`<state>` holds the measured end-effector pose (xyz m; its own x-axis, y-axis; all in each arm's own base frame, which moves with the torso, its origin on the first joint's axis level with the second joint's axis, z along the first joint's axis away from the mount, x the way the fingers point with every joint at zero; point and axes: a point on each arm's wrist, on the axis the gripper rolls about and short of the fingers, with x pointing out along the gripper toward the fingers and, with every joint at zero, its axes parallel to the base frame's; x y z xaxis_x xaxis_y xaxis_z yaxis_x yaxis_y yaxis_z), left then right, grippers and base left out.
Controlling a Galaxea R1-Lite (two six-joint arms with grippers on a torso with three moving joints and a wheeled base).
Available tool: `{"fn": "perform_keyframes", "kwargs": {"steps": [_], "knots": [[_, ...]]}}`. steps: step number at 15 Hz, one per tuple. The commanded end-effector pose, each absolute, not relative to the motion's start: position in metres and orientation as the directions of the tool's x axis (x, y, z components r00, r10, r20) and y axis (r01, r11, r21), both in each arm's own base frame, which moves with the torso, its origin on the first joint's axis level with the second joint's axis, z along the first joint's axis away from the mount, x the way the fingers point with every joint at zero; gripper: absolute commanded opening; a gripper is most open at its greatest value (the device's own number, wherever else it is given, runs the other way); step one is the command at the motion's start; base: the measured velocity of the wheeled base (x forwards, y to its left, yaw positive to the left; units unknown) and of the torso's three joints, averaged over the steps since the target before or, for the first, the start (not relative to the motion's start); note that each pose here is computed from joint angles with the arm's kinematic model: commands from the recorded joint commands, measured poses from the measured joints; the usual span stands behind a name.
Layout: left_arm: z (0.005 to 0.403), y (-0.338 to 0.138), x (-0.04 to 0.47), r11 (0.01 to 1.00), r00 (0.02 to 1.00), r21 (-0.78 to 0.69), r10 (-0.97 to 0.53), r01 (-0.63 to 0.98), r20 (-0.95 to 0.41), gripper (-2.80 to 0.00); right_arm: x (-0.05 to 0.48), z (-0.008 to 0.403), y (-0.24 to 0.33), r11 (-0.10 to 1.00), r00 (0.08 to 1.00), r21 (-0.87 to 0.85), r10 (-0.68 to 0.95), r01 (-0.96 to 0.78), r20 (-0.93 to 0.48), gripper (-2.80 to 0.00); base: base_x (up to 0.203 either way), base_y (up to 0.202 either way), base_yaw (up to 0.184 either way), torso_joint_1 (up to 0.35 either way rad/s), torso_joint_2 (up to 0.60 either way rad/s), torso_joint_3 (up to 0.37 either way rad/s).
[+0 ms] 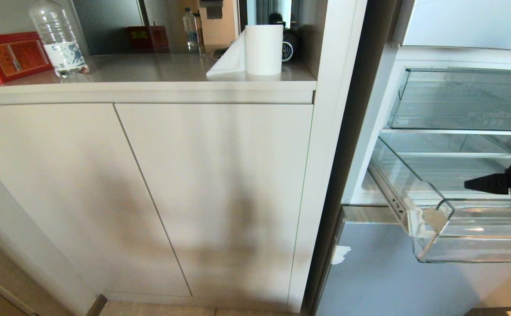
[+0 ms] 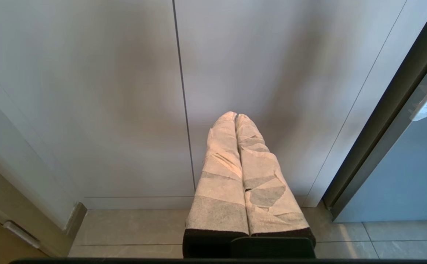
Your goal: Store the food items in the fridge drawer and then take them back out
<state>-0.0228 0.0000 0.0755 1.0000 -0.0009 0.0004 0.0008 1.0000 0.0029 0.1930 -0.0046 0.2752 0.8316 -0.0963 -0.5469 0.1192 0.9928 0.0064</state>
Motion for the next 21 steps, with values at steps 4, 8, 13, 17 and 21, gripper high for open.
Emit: {"fn": "perform_keyframes", "kwargs": {"steps": [4,8,13,17,21], "knots": [[0.075,0.000,-0.023,1.000,1.000,0.003,-0.001,0.001,0.000,-2.80,0.161,0.295,-0.002,0.994,0.936,0.079,-0.049,0.081,-0.348,0.00,0.000,0.000,0.000,0.000,0.00,0.000],[0.075,0.000,-0.023,1.000,1.000,0.003,-0.002,0.002,0.000,-2.80,0.081,0.294,0.001,0.994,0.986,0.102,-0.015,0.032,-0.168,0.00,0.000,0.000,0.000,0.000,0.00,0.000],[0.075,0.000,-0.023,1.000,1.000,0.003,-0.001,0.001,0.000,-2.80,-0.005,0.215,-0.001,0.994,0.998,0.088,0.058,-0.056,-0.015,0.00,0.000,0.000,0.000,0.000,0.00,0.000],[0.075,0.000,-0.023,1.000,1.000,0.003,-0.001,0.001,0.000,-2.80,0.005,0.134,0.000,0.996,0.996,0.016,0.083,-0.084,0.018,0.00,0.000,0.000,0.000,0.000,0.00,0.000],[0.075,0.000,-0.023,1.000,1.000,0.003,0.000,0.000,0.000,-2.80,0.002,0.109,0.001,0.989,0.989,-0.013,0.148,-0.148,0.021,-2.80,0.000,0.000,0.000,0.000,0.00,0.000]]}}
